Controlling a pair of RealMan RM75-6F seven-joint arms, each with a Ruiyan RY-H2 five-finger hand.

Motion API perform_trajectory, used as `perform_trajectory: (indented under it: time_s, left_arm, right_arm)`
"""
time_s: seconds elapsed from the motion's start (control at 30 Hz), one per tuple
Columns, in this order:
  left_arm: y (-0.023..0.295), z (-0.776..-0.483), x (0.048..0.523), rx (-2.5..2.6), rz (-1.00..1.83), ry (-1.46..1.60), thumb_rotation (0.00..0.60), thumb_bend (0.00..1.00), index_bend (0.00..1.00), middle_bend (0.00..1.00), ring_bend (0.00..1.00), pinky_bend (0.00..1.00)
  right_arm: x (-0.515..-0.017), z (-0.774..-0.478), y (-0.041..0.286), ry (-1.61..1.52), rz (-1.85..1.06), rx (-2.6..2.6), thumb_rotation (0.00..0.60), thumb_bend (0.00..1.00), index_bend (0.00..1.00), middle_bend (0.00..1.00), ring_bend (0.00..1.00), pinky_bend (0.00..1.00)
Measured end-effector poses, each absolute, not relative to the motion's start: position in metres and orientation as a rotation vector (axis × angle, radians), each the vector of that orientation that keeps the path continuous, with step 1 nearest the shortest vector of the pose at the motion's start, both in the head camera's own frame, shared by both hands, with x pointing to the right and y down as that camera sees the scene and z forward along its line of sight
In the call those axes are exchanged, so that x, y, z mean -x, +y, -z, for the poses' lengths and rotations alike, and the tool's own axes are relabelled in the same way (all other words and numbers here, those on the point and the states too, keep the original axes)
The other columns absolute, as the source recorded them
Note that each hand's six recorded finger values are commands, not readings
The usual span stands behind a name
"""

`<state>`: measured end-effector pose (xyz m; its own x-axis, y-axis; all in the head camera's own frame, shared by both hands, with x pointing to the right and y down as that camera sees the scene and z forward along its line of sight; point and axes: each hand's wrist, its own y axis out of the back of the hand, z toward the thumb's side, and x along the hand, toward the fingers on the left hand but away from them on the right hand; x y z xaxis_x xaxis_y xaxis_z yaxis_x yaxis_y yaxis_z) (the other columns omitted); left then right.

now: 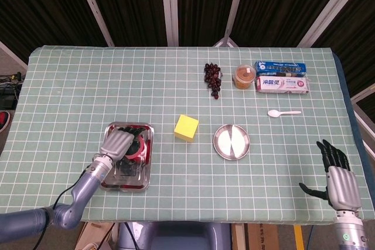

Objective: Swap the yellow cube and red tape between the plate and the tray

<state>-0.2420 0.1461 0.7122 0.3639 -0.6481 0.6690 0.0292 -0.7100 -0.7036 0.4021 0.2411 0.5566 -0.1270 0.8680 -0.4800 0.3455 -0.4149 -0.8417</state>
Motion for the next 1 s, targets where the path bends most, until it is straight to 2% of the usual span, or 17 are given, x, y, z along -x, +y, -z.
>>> perform_trajectory:
  time_s: [0.1, 0.33, 0.57, 0.8, 1.0]
  left_arm:
    - [0.144, -0.711, 0.241, 1.993, 1.373, 0.543, 0.6, 0.35, 0.23, 0.35, 0.28, 0.36]
    - [0.139, -0.699, 0.234, 2.015, 1.317, 0.597, 0.6, 0.35, 0.23, 0.35, 0.28, 0.36]
    - [0.135, -0.666, 0.219, 2.065, 1.189, 0.68, 0.6, 0.35, 0.26, 0.33, 0.28, 0.36]
    - [0.146, -0.65, 0.17, 2.219, 1.02, 0.696, 0.6, 0.35, 0.27, 0.31, 0.28, 0.36]
    - [0.158, -0.659, 0.122, 2.23, 0.97, 0.592, 0.6, 0.34, 0.26, 0.25, 0.24, 0.35]
  right_arm:
    - [-0.404, -0.557, 0.241, -1.364, -1.569, 1.701, 0.6, 0.0, 0.03, 0.0, 0.0, 0.0]
    - [-0.405, -0.557, 0.24, -1.387, -1.572, 1.692, 0.6, 0.0, 0.03, 0.0, 0.0, 0.0]
    - [-0.407, -0.556, 0.239, -1.415, -1.568, 1.686, 0.6, 0.0, 0.03, 0.0, 0.0, 0.0]
    - [-0.411, -0.553, 0.238, -1.438, -1.563, 1.674, 0.6, 0.0, 0.03, 0.0, 0.0, 0.0]
    - [-0.415, -0.552, 0.237, -1.444, -1.569, 1.671, 0.6, 0.0, 0.03, 0.0, 0.0, 0.0]
